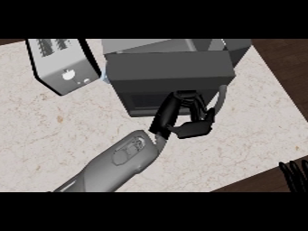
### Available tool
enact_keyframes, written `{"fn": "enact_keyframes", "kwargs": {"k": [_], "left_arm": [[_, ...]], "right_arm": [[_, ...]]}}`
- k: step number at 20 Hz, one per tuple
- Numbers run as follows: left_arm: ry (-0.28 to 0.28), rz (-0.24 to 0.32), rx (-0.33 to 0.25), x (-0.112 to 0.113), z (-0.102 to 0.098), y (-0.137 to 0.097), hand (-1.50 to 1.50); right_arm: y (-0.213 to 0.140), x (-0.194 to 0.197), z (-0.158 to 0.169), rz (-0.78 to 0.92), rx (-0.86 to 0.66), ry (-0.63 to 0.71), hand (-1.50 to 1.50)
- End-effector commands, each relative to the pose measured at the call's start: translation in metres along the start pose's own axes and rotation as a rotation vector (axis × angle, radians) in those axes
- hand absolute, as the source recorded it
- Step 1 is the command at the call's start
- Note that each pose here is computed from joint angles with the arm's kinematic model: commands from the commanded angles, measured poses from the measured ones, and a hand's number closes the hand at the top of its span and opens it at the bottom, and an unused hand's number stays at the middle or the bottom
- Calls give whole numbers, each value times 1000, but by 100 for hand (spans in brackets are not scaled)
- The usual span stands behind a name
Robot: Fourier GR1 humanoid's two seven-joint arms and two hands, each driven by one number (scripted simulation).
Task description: Pick up the milk, place it into the microwave and close the microwave
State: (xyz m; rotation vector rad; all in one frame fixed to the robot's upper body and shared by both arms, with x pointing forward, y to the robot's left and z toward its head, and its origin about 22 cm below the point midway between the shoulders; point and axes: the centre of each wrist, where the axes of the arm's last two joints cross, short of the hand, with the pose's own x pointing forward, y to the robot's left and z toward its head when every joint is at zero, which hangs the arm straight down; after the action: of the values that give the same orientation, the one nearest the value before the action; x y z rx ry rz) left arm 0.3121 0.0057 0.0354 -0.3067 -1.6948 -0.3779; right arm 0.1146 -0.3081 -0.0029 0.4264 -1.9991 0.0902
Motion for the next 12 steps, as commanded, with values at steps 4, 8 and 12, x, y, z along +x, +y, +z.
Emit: {"fn": "enact_keyframes", "kwargs": {"k": [4, 8, 12], "left_arm": [[-44, 35, 74, 15, -28, 14, 150], [-55, 32, 85, 15, -37, 19, 150], [-48, 39, 116, 17, -46, 26, 150]], "right_arm": [[-2, 12, -4, -34, 40, -11, -150], [1, 16, -11, -56, 57, -38, -150], [2, 24, -14, -67, 87, -40, -150]]}}
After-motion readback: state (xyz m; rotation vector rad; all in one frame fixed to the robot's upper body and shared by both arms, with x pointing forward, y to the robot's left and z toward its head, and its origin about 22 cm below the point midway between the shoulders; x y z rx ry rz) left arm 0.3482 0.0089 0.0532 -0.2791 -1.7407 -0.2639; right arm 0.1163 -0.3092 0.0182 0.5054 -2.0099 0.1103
